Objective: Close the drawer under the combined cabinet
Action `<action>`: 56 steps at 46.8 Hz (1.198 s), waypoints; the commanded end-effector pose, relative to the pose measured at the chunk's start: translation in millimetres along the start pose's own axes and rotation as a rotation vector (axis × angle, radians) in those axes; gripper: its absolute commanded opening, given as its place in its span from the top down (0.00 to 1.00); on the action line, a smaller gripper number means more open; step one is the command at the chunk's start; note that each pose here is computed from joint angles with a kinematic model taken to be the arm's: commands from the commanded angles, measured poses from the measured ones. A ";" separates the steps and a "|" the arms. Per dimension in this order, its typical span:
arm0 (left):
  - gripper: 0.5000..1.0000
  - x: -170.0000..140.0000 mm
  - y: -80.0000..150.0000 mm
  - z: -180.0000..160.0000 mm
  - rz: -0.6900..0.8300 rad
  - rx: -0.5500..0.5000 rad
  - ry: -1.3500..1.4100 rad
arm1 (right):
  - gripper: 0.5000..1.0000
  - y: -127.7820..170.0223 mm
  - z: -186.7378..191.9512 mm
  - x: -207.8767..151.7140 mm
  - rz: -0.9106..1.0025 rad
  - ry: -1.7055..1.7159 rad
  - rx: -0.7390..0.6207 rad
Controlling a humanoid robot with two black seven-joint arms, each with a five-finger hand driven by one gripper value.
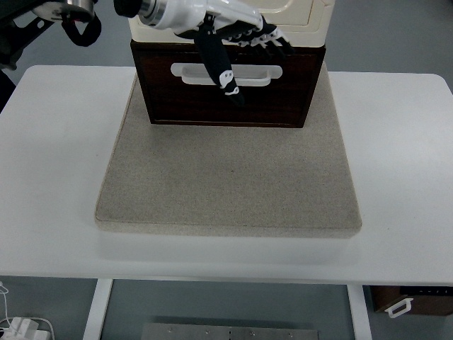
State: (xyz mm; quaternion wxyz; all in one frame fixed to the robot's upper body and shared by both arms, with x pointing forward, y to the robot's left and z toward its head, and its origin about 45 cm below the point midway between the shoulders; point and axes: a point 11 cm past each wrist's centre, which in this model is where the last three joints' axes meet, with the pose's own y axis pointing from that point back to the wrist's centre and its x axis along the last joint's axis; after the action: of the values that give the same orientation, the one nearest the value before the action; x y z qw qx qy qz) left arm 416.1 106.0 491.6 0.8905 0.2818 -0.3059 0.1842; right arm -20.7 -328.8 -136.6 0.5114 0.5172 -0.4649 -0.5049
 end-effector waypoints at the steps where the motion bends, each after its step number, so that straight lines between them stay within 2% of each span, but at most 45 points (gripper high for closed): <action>1: 0.00 24.6 22.0 20.9 0.082 -0.089 0.025 | 0.10 0.0 0.1 0.0 0.000 0.000 0.000; 9: 0.00 67.2 75.6 47.2 0.235 -0.236 0.075 | 0.10 0.0 0.0 0.0 0.000 -0.001 0.000; 19: 0.00 111.8 142.7 60.6 0.387 -0.446 0.213 | 0.10 0.0 0.1 0.0 0.000 0.000 0.000; 27: 0.00 153.2 199.6 40.1 0.567 -0.596 0.345 | 0.10 0.0 0.0 0.0 0.000 -0.001 0.000; 32: 0.00 169.6 224.0 16.1 0.659 -0.646 0.426 | 0.10 0.0 -0.2 0.0 0.000 -0.004 0.001; 39: 0.00 182.6 242.1 -22.5 0.773 -0.628 0.525 | 0.10 0.0 -0.4 0.0 0.000 -0.008 0.002; 51: 0.00 189.1 246.2 -130.0 1.167 -0.410 0.865 | 0.10 -0.1 0.8 -0.8 -0.003 -0.006 0.000; 56: 0.00 179.0 224.9 -169.0 1.225 -0.339 1.009 | 0.10 -0.2 2.6 -0.9 -0.003 -0.005 -0.003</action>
State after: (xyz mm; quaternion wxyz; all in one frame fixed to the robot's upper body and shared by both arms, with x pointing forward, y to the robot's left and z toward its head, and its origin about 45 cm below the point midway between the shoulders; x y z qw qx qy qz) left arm 499.7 409.8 609.4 0.7091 -0.1917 -0.0319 0.6777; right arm -22.7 -328.1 -136.6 0.5096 0.5158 -0.4652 -0.5078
